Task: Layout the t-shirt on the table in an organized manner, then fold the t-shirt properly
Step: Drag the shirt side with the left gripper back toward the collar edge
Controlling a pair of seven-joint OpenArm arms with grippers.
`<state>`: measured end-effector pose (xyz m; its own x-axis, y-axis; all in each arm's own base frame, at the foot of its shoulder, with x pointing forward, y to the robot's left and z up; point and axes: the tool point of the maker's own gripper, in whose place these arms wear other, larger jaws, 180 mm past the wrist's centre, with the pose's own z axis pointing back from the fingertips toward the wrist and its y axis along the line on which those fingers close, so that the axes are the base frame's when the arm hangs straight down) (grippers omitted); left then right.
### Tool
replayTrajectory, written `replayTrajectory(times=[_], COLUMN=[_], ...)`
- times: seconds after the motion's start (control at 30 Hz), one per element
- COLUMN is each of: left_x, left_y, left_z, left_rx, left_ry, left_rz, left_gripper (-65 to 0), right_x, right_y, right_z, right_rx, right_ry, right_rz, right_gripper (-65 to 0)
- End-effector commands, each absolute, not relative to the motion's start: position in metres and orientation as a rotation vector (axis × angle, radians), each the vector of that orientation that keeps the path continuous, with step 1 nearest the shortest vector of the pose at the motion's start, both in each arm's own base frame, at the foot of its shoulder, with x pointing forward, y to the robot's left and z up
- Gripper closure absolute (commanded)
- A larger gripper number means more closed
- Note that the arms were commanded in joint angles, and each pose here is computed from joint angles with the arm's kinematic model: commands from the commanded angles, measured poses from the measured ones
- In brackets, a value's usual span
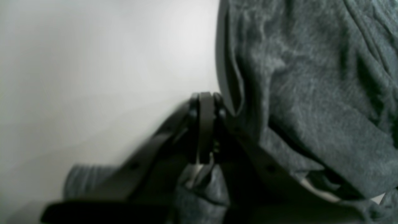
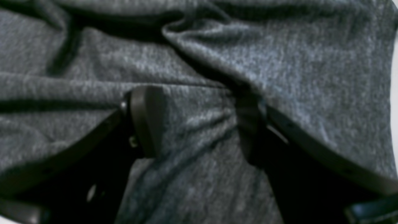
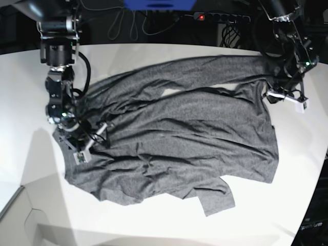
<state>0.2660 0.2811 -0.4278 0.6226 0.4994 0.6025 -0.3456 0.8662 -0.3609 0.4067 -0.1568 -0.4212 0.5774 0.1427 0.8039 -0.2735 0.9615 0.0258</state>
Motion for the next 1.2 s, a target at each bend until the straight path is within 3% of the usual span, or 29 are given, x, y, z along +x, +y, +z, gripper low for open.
replayTrajectory(times=[0.0, 0.1, 0.3, 0.4, 0.57, 0.67, 0.97, 1.17], left_x=[0.272, 0.277, 0.259, 0.245, 0.227, 0.224, 0.247, 0.244], left_y=[0.287, 0.284, 0.260, 0.250, 0.253, 0.243, 0.234, 0.238], left_z=[-0.414, -0.393, -0.359, -0.354, -0.379, -0.392, -0.391, -0.416], left_rx=[-0.209, -0.206, -0.280, -0.296, -0.271, -0.277, -0.311, -0.322], left_ry=[-0.795, -0.852, -0.880, -0.886, -0.824, -0.784, -0.800, -0.731], left_rz=[0.479, 0.451, 0.395, 0.392, 0.457, 0.442, 0.422, 0.453], left_gripper=[-1.0, -1.0, -4.3, -13.6, -35.3, -42.1, -42.2, -42.1], right_x=[0.429, 0.442, 0.428, 0.414, 0.381, 0.364, 0.328, 0.311], right_y=[-0.168, -0.196, -0.203, -0.201, -0.194, -0.186, -0.184, -0.185], right_z=[-0.394, -0.366, -0.335, -0.330, -0.337, -0.342, -0.363, -0.376], right_rx=[0.120, 0.038, 0.001, -0.011, -0.016, -0.004, -0.004, -0.002], right_ry=[-1.011, -1.092, -1.181, -1.199, -1.183, -1.172, -1.109, -1.068], right_rz=[0.196, 0.081, 0.089, 0.108, 0.141, 0.139, 0.147, 0.145], right_gripper=[-37.6, -37.7, -37.7, -37.7, -37.7, -37.7, -37.7, -37.7])
